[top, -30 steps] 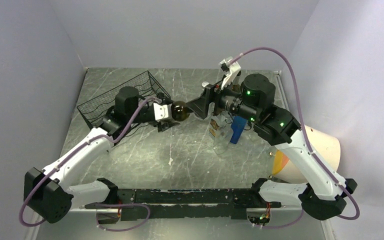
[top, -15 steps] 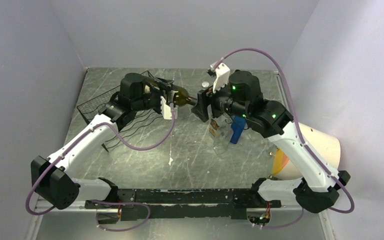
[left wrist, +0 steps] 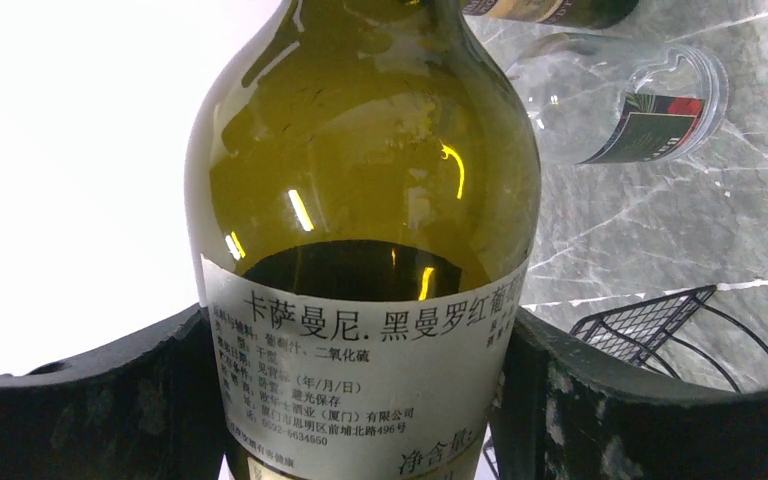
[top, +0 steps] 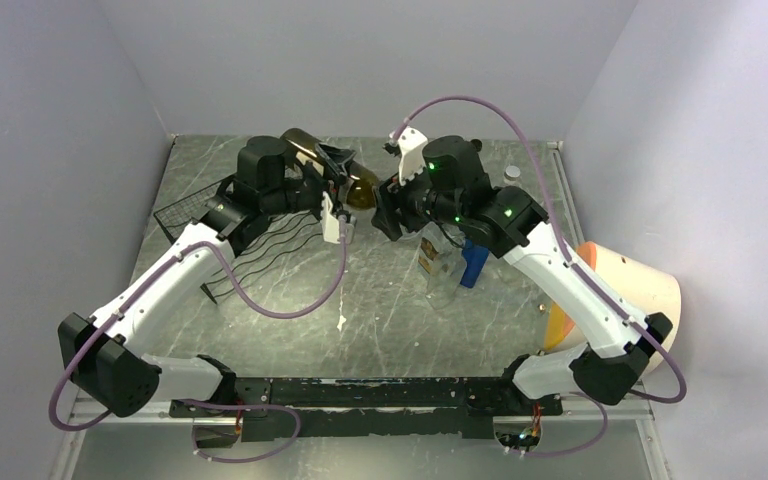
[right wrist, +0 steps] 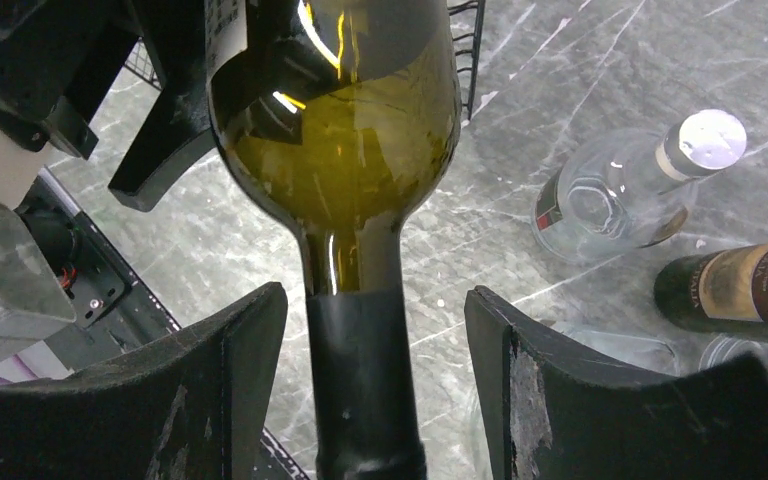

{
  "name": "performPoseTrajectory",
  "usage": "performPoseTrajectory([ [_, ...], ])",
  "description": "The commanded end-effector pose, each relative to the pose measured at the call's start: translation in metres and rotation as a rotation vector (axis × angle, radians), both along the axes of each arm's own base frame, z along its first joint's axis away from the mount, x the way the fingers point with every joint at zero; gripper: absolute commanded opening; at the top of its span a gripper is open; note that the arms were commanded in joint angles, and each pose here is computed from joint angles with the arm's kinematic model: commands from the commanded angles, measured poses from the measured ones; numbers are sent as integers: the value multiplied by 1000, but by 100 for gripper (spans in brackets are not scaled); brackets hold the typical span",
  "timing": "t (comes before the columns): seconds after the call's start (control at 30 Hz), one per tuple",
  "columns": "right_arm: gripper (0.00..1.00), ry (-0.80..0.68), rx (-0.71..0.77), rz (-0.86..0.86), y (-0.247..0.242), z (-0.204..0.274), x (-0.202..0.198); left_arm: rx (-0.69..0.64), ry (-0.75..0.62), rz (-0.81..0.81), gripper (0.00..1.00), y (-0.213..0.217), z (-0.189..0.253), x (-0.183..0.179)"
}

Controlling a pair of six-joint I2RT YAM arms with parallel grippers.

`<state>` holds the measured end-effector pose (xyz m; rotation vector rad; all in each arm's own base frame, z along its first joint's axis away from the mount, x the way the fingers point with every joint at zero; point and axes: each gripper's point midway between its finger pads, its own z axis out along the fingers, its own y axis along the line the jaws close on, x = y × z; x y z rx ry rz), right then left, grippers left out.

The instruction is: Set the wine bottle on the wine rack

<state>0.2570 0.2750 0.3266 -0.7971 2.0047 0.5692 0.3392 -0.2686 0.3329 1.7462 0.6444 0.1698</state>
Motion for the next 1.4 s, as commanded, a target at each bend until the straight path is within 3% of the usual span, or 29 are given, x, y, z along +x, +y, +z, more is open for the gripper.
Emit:
performPoseTrajectory([
  [0.0, 70, -8, 6, 40, 6, 0, -3, -54, -202, -113, 7, -12, 56, -20],
  [0.33, 58, 56, 1, 65, 17, -21, -3, -42, -229, -86, 7, -13, 52, -15],
  [0.6, 55, 76, 6, 55, 25, -29, 3, -47, -236, -100, 7, -16, 54, -16],
  [0.9, 65, 77, -10, 36, 30, -32, 13, -40, -278, -102, 7, -16, 57, -17],
  [1.37, 65, 81, -40, 32, 35, -36, 22, -27, -347, -113, 7, -21, 62, -21],
])
